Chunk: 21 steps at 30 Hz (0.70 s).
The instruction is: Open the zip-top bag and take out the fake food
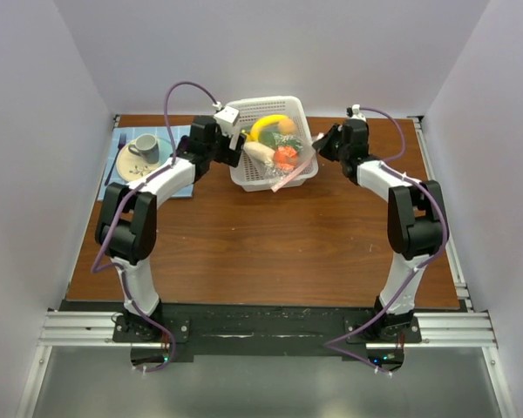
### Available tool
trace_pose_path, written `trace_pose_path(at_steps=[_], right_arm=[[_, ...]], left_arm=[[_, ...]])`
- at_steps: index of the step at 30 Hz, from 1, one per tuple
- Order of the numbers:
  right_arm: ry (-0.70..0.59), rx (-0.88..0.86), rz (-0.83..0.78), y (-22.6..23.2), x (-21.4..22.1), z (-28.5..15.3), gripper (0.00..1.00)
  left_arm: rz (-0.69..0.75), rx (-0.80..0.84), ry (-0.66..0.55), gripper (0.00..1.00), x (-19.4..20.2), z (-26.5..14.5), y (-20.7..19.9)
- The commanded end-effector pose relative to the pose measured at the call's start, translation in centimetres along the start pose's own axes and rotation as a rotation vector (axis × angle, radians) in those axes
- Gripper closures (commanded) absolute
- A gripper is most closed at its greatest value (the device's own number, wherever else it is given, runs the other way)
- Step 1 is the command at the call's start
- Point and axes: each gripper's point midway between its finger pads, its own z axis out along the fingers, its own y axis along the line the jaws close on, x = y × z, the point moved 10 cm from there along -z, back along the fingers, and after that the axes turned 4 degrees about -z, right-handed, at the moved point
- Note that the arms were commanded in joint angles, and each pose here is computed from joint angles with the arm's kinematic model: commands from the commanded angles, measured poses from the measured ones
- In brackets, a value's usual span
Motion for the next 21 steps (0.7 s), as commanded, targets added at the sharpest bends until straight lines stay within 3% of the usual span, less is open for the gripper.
trace_pose_path(at_steps=[1,5,7,8,9,12,14,21], right_arm=[[-0.158,-0.122,-0.031,3.4,-4.6,-3.2,1.0],[-0.222,-0.167,-0.045,5.1,-7.0,-5.2,1.0],[-0.238,-0.187,-0.051,6.1,-8.2,-6.1,1.0],[-0.243,-0.196,-0.048,6.4,-8.6,-6.4,1.0],[-0.254,-0.205,-0.05,6.7,-9.0,-6.8,1.0],[-0.29,-0.233,-0.057,7.8,-10.4,-8.2,1.0],[-0.289,-0.229,-0.061,8.1,-10.7,-8.8,1.0],[-0.264,-0.208,-0.077,8.3,-10.8,-11.0,1.0]], left_arm=[[0.027,-0.032,-0.037,0.0,-0.2,-0.6,0.7],[0.057,-0.004,-0.032,0.07,0.7,0.0,0.4],[0.059,0.016,-0.034,0.19,0.8,0.2,0.1],[0.054,0.019,-0.029,0.26,0.9,0.4,0.1],[0.054,0.025,-0.027,0.41,1.0,0.4,-0.1],[0.051,0.07,-0.005,0.66,1.2,0.1,-0.7],[0.043,0.112,0.027,0.7,1.8,-0.6,-1.1],[0.027,0.218,0.145,0.64,5.4,-4.6,-2.4]])
